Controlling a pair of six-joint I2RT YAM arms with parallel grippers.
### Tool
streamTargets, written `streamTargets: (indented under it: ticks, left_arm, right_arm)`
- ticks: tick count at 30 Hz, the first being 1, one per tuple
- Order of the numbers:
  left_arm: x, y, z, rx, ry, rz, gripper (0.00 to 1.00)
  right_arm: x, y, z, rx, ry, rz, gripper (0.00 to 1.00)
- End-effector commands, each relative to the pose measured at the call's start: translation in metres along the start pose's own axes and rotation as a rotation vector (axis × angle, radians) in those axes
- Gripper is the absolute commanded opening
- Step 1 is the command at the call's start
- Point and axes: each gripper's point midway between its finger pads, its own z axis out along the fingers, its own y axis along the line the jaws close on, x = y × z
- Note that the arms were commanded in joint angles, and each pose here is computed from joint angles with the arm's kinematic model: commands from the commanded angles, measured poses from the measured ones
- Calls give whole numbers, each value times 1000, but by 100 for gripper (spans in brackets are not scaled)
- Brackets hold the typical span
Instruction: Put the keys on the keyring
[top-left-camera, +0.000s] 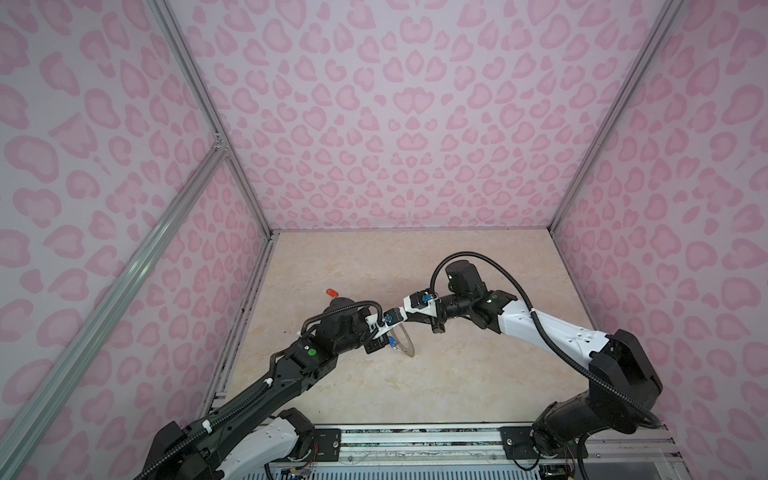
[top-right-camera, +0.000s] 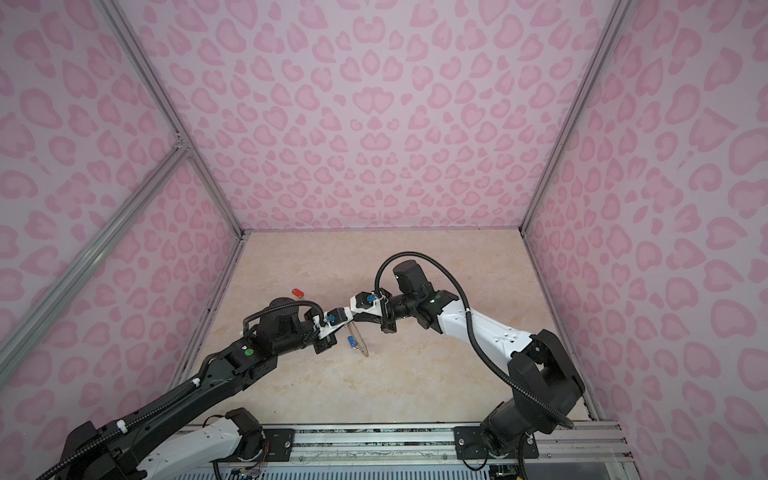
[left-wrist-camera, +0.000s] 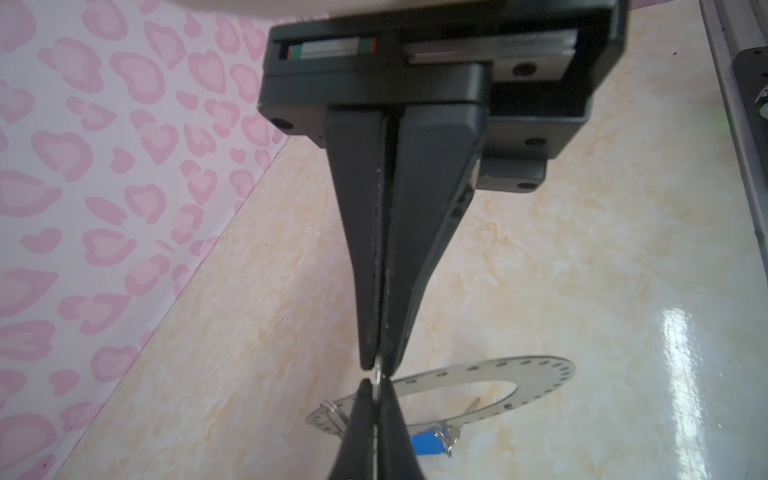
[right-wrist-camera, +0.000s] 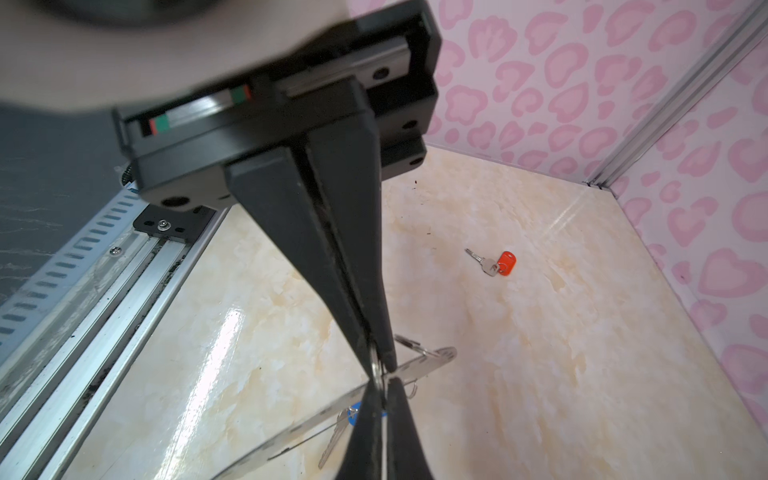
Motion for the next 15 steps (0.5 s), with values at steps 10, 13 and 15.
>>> streamTargets:
  ticks: [10,13,15]
  left_arm:
    - [-50,1,-21,34,-239,24,3]
    - [-57,1,-24,59,-278,7,3]
    - [-60,0,-25,78,-296,-5,3]
  right_arm:
    - [4,-9,-26,148,-29,12,24]
    - [-9,-7,-28,156,-95,40,23]
    - [-16,-3,-30,168,-134,41,21]
